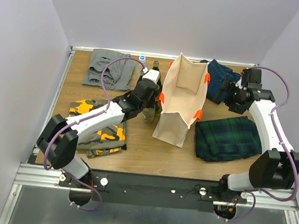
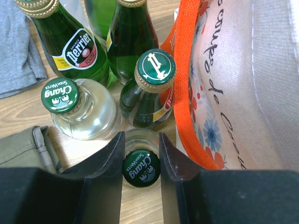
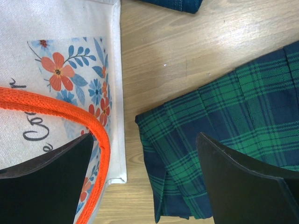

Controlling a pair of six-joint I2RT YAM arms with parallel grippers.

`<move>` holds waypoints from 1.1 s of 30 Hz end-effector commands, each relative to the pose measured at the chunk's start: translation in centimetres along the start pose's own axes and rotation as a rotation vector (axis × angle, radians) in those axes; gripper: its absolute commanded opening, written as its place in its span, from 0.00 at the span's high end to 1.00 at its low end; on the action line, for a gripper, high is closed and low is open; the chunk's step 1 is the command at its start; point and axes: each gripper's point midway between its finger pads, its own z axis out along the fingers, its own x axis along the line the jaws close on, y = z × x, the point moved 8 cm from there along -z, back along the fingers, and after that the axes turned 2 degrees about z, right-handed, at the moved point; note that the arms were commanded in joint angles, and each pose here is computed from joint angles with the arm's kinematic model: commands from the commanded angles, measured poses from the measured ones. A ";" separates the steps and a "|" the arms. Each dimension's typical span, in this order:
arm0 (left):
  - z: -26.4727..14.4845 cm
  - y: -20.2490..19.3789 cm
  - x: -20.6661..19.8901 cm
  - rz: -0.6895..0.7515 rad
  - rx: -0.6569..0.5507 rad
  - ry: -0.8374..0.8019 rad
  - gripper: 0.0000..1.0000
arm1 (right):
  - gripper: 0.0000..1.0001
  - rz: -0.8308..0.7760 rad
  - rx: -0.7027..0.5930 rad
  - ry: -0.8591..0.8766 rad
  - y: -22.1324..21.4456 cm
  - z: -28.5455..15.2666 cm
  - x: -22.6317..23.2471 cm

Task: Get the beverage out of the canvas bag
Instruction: Place the drink at the center of the board.

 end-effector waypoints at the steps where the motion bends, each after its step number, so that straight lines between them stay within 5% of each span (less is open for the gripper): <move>1: 0.3 1.2 -0.1 -0.010 -0.034 0.012 0.80 | 0.00 0.007 -0.008 -0.004 0.3 0.4 0.0; 12: -0.3 1.8 -0.1 0.023 -0.039 -0.010 0.81 | 0.00 0.009 -0.003 -0.007 0.4 0.8 0.0; 18: -0.5 1.9 0.0 0.025 -0.035 -0.002 0.68 | 0.00 0.010 -0.002 -0.008 0.5 0.8 0.0; 20: -0.5 1.9 0.0 0.021 -0.034 0.003 0.57 | 0.00 0.011 -0.001 -0.007 0.4 0.8 0.0; 33: -1.2 2.1 0.6 0.006 -0.044 0.048 0.45 | 0.00 0.013 -0.001 -0.005 0.3 0.7 0.0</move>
